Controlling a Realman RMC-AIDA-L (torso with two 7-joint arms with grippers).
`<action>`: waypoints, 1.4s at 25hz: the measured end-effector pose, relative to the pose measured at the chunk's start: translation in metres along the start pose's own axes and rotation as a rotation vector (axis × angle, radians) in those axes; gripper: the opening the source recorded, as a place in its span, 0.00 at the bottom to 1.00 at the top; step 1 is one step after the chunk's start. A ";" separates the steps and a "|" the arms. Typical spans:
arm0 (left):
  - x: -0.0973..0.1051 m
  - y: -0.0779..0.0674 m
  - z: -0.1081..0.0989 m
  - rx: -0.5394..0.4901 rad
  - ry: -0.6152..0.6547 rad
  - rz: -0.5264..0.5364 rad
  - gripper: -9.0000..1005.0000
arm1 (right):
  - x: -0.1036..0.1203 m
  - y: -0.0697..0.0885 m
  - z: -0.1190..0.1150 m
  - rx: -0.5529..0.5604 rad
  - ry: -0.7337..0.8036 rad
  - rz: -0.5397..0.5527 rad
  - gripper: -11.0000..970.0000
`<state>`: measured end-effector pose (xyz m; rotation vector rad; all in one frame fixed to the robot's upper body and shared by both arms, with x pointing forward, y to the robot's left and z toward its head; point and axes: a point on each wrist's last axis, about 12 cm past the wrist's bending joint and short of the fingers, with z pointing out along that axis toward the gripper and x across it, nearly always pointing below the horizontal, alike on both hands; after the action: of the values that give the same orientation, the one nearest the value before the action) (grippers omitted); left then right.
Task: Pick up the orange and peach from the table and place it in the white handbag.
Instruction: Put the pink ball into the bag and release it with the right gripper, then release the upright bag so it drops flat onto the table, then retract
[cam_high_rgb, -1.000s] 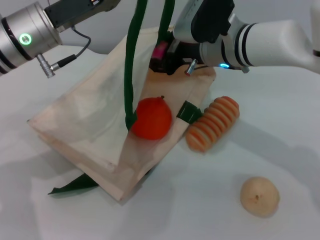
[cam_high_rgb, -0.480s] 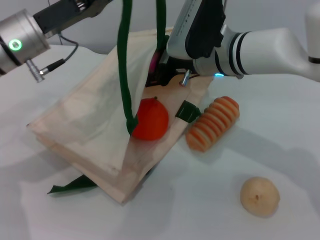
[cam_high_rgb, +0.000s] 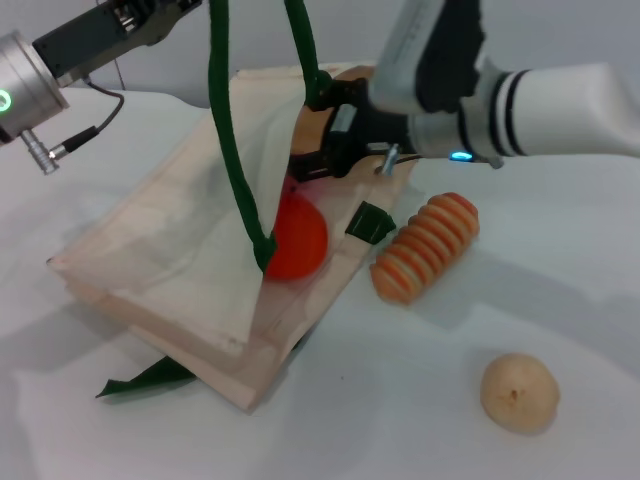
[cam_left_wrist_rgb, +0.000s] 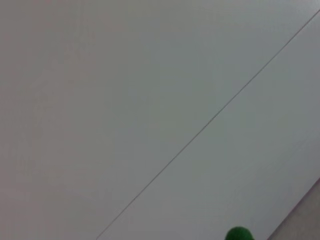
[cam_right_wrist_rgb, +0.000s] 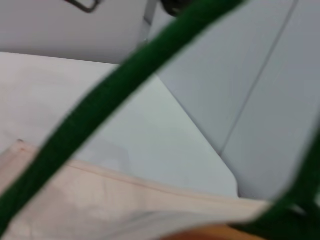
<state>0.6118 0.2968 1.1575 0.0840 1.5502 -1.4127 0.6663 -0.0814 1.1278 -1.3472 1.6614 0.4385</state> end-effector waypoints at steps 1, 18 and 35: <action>0.000 0.000 -0.001 -0.003 -0.001 0.000 0.14 | 0.002 -0.003 -0.003 0.005 -0.005 0.013 0.91; -0.001 0.010 -0.015 -0.084 -0.028 0.014 0.21 | 0.091 -0.044 -0.088 0.237 -0.007 0.305 0.91; 0.027 0.037 -0.018 -0.337 -0.111 0.390 0.71 | 0.131 -0.028 -0.137 0.624 -0.424 0.422 0.91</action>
<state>0.6106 0.3085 1.1098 0.0959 1.5586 -0.8292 0.6362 -0.2680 1.0981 -0.4101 1.5318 0.3679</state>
